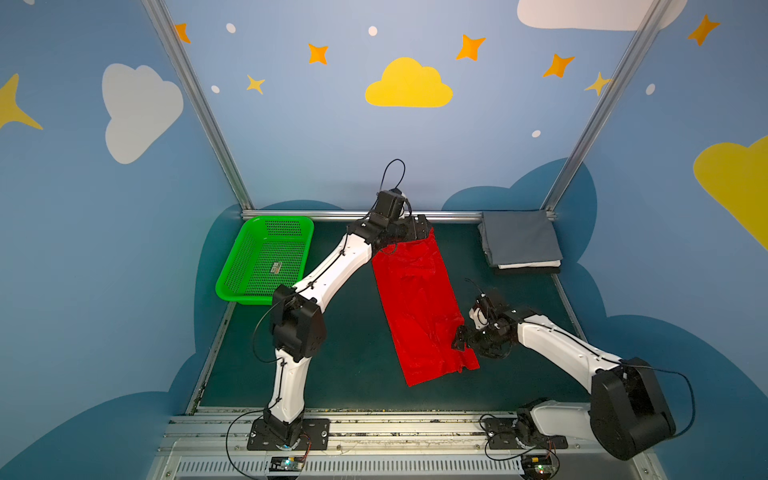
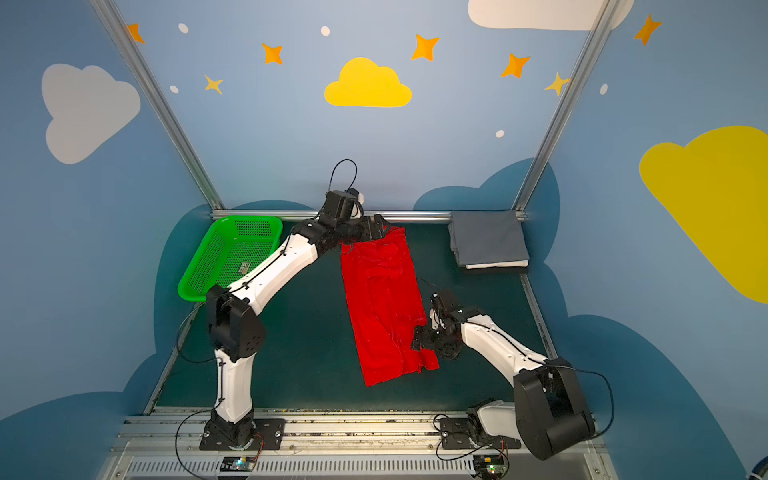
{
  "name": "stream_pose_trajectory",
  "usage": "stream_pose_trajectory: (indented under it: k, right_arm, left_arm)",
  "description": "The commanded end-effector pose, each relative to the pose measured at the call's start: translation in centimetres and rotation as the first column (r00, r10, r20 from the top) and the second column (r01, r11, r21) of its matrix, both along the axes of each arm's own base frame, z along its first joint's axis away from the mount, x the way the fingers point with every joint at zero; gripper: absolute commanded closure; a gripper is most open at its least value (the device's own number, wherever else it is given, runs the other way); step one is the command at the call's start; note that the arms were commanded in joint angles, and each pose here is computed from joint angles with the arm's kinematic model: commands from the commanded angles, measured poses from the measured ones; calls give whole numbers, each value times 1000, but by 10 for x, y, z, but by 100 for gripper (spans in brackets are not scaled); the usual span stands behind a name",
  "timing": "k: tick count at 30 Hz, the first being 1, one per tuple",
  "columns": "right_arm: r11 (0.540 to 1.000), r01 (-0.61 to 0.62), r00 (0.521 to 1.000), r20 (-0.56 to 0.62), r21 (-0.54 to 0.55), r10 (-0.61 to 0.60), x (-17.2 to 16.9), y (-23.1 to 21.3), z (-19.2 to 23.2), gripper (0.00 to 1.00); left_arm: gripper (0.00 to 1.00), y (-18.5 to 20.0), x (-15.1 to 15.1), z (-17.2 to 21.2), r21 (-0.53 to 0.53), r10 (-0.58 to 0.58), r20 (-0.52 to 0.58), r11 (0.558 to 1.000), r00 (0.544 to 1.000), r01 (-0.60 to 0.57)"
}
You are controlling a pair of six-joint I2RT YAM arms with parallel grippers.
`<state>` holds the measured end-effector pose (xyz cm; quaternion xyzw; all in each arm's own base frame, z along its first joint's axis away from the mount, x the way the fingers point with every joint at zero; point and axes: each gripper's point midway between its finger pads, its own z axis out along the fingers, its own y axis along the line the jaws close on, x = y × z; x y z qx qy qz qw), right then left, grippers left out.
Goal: Fold and stack the t-shirts
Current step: 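Lift the shirt's near end with both grippers toward the robot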
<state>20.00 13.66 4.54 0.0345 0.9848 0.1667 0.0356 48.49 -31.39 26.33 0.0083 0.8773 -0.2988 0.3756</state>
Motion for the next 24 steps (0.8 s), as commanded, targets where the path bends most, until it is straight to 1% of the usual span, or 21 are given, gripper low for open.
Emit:
stream_pose_trajectory:
  k: [1, 2, 5, 7, 10, 11, 14, 17, 20, 24]
  right_arm:
    - [998, 34, 999, 2, 47, -34, 0, 1, 0, 15]
    - [998, 43, 999, -31, 44, -41, -10, -3, -10, 15]
    - [996, 47, 998, -44, 76, -44, -17, -2, -14, 21]
    - [995, 57, 997, -48, 77, -53, -21, -4, -17, 27]
    - [993, 81, 996, -41, 83, -77, -25, -7, -22, 39]
    - [992, 89, 996, -37, 93, -86, -26, -6, -22, 40]
    - [988, 104, 994, -29, 118, -101, -27, -5, -22, 41]
    - [986, 106, 994, -22, 131, -104, -28, -4, -21, 41]
    - [986, 105, 995, -15, 129, -104, -30, -6, -21, 39]
    - [986, 108, 994, -16, 131, -107, -33, -7, -22, 33]
  left_arm:
    - [0, 15, -15, 10, -32, 62, 78, 998, 995, -59]
    - [1, 18, -28, 9, -27, 60, 84, 998, 995, -57]
    - [2, 23, -67, -1, 25, 40, 77, 999, 996, -42]
    - [4, 23, -98, -15, 62, 5, 53, 998, 999, -8]
    - [6, 31, -144, -42, 99, 3, -6, 995, 1000, -2]
    - [7, 34, -160, -53, 107, 0, -31, 994, 1000, 3]
    - [12, 46, -204, -87, 135, 16, -102, 991, 995, -2]
    - [17, 55, -241, -123, 140, 16, -185, 990, 983, 11]
    - [22, 61, -267, -150, 160, 24, -243, 987, 970, 16]
    - [24, 54, -289, -174, 164, -4, -287, 985, 958, 53]
